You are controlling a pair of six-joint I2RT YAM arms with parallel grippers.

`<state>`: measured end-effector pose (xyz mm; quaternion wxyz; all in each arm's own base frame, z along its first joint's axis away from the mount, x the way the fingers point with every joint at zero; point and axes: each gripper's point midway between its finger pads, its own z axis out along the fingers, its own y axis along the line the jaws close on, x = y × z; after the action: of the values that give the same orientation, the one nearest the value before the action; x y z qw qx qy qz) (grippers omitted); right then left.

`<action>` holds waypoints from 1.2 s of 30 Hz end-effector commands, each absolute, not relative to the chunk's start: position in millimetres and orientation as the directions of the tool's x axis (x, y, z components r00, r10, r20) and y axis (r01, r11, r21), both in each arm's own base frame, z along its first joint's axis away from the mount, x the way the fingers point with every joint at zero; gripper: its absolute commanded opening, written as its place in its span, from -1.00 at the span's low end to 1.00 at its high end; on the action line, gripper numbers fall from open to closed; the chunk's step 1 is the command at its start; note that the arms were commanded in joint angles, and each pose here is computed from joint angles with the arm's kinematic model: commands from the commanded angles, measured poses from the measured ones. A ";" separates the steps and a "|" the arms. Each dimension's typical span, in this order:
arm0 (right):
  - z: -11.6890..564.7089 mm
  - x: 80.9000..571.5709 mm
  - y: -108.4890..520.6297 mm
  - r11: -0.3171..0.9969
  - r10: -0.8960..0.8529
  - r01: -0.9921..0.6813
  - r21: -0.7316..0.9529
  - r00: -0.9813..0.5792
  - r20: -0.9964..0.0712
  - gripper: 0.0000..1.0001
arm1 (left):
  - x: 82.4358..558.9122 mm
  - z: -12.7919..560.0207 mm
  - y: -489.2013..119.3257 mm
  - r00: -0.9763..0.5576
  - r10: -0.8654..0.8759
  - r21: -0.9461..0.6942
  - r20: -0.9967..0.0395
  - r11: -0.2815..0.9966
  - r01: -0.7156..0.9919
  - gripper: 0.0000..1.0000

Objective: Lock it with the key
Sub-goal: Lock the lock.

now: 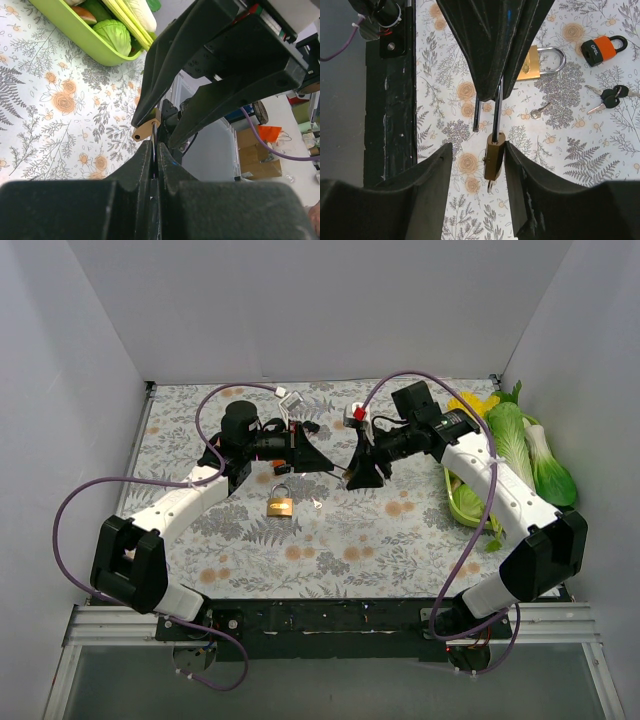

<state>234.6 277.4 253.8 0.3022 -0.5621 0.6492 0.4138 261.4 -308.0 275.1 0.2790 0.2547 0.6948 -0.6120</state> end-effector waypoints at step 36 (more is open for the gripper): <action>322.6 213.7 315.7 -0.177 -0.270 -0.955 0.239 -0.186 -0.945 -0.97 | 229.2 305.7 -305.0 -0.439 0.036 -0.439 -0.898 0.008 0.898 -1.00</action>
<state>213.0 292.2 269.5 0.2575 -0.5237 0.6362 0.5046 239.8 -298.0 305.2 0.3721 0.3726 0.6183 -0.5835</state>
